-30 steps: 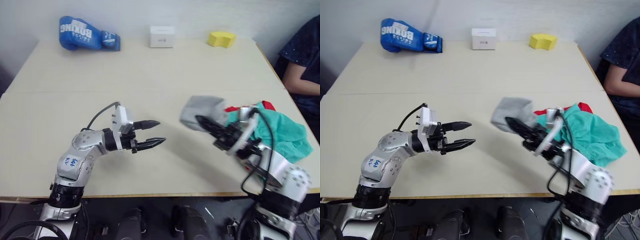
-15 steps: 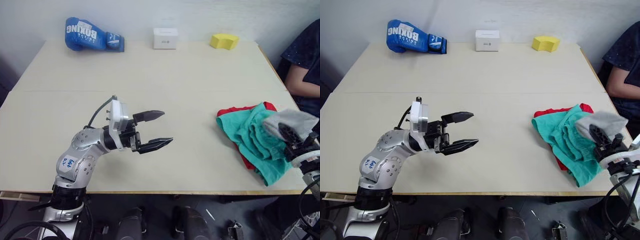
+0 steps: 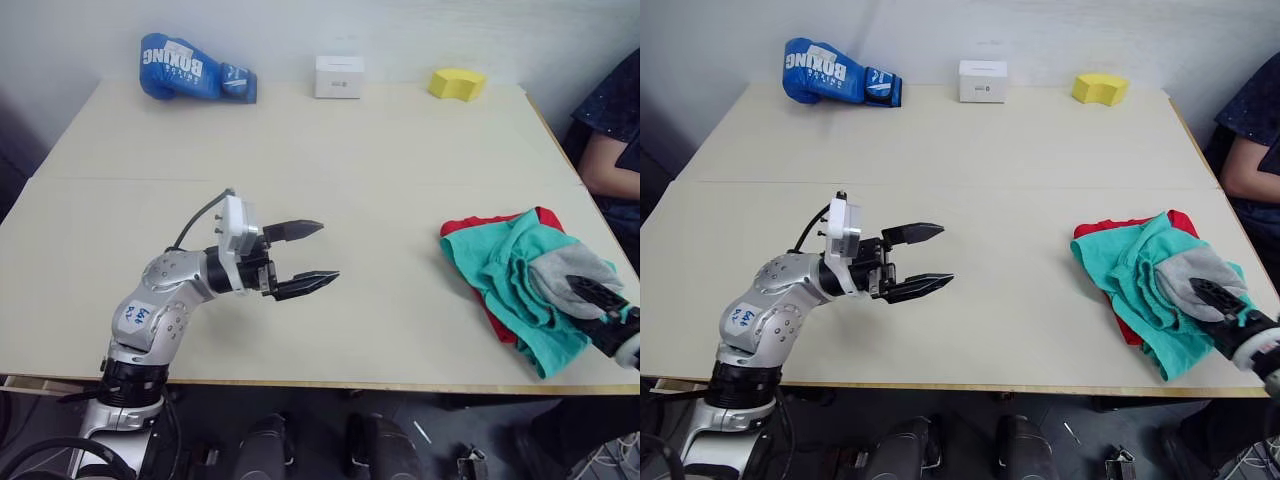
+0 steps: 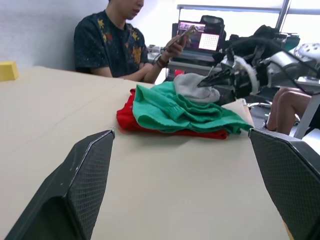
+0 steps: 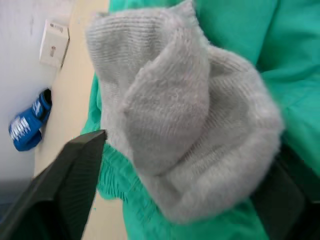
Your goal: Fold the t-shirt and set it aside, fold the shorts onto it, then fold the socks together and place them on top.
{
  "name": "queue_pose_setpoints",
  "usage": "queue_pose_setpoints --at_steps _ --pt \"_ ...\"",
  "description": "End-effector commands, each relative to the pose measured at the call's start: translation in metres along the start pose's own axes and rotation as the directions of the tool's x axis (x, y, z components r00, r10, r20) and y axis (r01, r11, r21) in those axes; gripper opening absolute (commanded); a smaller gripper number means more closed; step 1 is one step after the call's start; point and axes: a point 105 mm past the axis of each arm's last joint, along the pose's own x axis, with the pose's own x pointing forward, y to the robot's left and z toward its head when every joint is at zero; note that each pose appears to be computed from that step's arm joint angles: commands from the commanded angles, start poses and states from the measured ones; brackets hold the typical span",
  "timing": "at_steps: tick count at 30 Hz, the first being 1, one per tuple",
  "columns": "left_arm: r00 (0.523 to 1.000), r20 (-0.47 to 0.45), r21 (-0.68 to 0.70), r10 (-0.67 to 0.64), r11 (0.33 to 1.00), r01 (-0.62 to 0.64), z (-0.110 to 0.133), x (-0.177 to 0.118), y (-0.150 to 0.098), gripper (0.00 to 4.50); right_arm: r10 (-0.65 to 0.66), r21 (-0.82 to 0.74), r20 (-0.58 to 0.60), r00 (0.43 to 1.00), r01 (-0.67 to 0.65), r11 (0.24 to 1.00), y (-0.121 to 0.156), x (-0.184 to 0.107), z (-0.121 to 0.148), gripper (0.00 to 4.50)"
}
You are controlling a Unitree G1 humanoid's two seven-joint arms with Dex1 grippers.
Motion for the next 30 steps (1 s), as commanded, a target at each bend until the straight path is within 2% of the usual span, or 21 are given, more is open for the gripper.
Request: queue_pose_setpoints --at_steps 1,3,5,7,9,11,12,13,15,16,18,20,22,25,30 --pt "1.000 -0.027 0.050 0.013 0.999 -0.011 -0.001 -0.013 0.003 4.50 -0.139 -0.290 -0.068 0.988 0.114 0.950 -0.008 -0.030 0.010 4.47" --pt "0.997 -0.057 0.077 0.051 0.996 -0.047 -0.004 -0.023 0.008 4.50 -0.237 -0.566 -0.097 0.967 0.142 0.812 -0.020 -0.045 0.014 4.47" --pt "0.993 -0.085 0.100 0.087 0.992 -0.078 -0.007 -0.033 0.011 4.50 -0.213 -0.729 -0.137 0.967 0.047 0.683 -0.018 -0.055 0.015 4.47" --pt "0.984 -0.121 0.112 0.134 0.986 -0.121 -0.012 -0.048 0.014 4.50 -0.198 -0.865 -0.169 0.965 -0.049 0.499 -0.012 -0.062 0.017 4.47" --pt "0.966 -0.151 0.112 0.208 0.975 -0.192 -0.018 -0.066 0.016 4.50 -0.151 -0.906 -0.264 0.953 -0.192 0.377 0.012 -0.059 0.006 4.47" --pt "0.926 -0.208 0.133 0.315 0.947 -0.293 -0.033 -0.092 0.018 4.50 -0.081 -0.903 -0.413 0.907 -0.396 0.168 0.044 -0.044 -0.020 4.47" --pt "0.909 -0.231 0.143 0.348 0.936 -0.322 -0.038 -0.100 0.019 4.50 -0.068 -0.888 -0.457 0.887 -0.450 0.094 0.051 -0.040 -0.029 4.47" --pt "0.893 -0.256 0.156 0.370 0.928 -0.339 -0.043 -0.107 0.018 4.50 -0.048 -0.874 -0.485 0.873 -0.485 0.022 0.057 -0.034 -0.037 4.47" --pt "0.846 -0.343 0.224 0.408 0.910 -0.348 -0.055 -0.125 0.018 4.50 0.130 -0.859 -0.510 0.850 -0.493 -0.140 0.084 -0.007 -0.057 4.47" --pt "0.828 -0.372 0.247 0.420 0.904 -0.348 -0.059 -0.131 0.017 4.50 0.198 -0.851 -0.521 0.830 -0.487 -0.195 0.095 0.001 -0.064 4.47" --pt "0.809 -0.382 0.278 0.446 0.891 -0.360 -0.059 -0.141 0.018 4.50 0.297 -0.785 -0.620 0.727 -0.568 -0.249 0.113 0.022 -0.097 4.47" --pt "0.796 -0.378 0.297 0.473 0.876 -0.379 -0.058 -0.147 0.019 4.50 0.339 -0.730 -0.682 0.648 -0.583 -0.356 0.125 0.043 -0.123 4.47" --pt "0.786 -0.384 0.312 0.485 0.869 -0.384 -0.059 -0.149 0.018 4.50 0.379 -0.723 -0.689 0.617 -0.555 -0.411 0.133 0.063 -0.139 4.47" --pt "0.761 -0.386 0.323 0.521 0.849 -0.417 -0.065 -0.150 0.019 4.50 0.493 -0.760 -0.650 0.578 -0.496 -0.420 0.155 0.104 -0.169 4.47" --pt "0.749 -0.318 0.359 0.581 0.805 -0.471 -0.061 -0.146 0.024 4.50 0.527 -0.753 -0.657 0.538 -0.482 -0.447 0.157 0.121 -0.196 4.47"
